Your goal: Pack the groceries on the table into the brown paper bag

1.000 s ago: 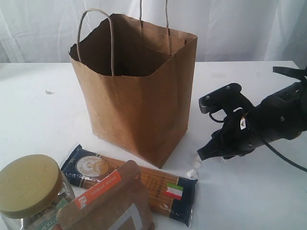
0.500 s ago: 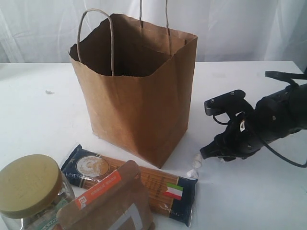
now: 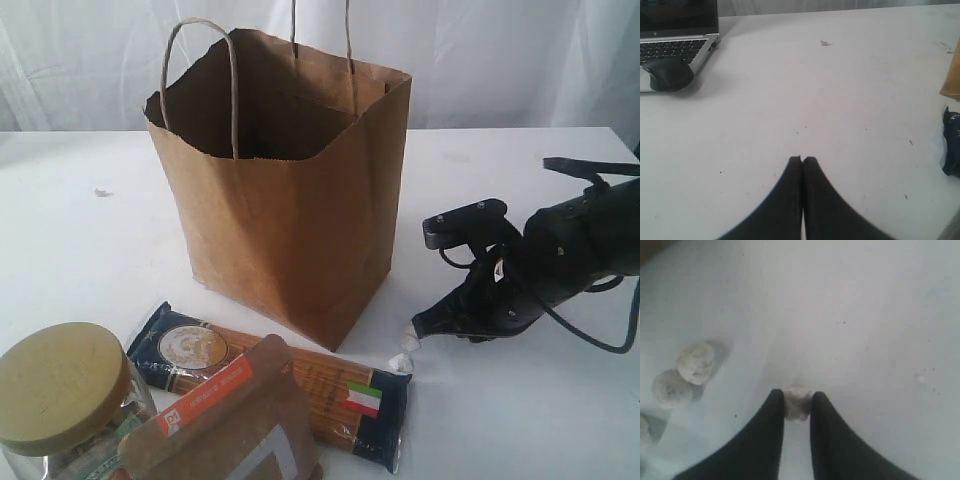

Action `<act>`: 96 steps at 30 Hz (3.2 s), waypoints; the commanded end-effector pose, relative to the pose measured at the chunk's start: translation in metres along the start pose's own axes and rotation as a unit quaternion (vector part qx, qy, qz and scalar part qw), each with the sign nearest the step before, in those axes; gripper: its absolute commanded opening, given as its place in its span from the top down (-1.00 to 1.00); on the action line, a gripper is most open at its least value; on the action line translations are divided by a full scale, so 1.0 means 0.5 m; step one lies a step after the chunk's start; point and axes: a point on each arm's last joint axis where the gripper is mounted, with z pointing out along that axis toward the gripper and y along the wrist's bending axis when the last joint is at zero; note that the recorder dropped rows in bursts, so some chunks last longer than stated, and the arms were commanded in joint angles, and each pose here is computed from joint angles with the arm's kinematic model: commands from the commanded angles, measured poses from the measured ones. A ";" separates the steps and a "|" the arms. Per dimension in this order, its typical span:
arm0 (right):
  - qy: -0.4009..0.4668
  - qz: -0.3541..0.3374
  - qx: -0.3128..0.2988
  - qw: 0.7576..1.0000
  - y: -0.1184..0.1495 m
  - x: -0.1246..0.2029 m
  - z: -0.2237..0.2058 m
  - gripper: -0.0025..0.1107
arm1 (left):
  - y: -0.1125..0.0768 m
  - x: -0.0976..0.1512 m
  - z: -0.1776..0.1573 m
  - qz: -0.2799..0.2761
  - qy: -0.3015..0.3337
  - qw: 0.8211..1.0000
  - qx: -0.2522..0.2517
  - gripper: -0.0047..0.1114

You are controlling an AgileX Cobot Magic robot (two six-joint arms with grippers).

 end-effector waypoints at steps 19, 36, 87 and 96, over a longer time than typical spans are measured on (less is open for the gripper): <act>-0.032 0.013 0.006 0.999 -0.008 -0.044 -0.124 0.96 | 0.000 0.001 0.000 -0.004 -0.003 1.000 0.001 0.92; -0.009 -0.008 0.001 1.000 -0.004 -0.025 -0.026 0.20 | 0.000 0.001 0.000 -0.004 -0.003 1.000 0.001 0.92; -0.028 -0.011 -0.002 1.000 -0.004 -0.022 -0.024 0.22 | 0.000 0.001 0.000 -0.004 -0.003 1.000 0.001 0.92; 0.002 -0.010 -0.003 1.000 -0.003 -0.022 0.023 0.43 | 0.000 0.001 0.000 -0.004 -0.003 1.000 0.001 0.92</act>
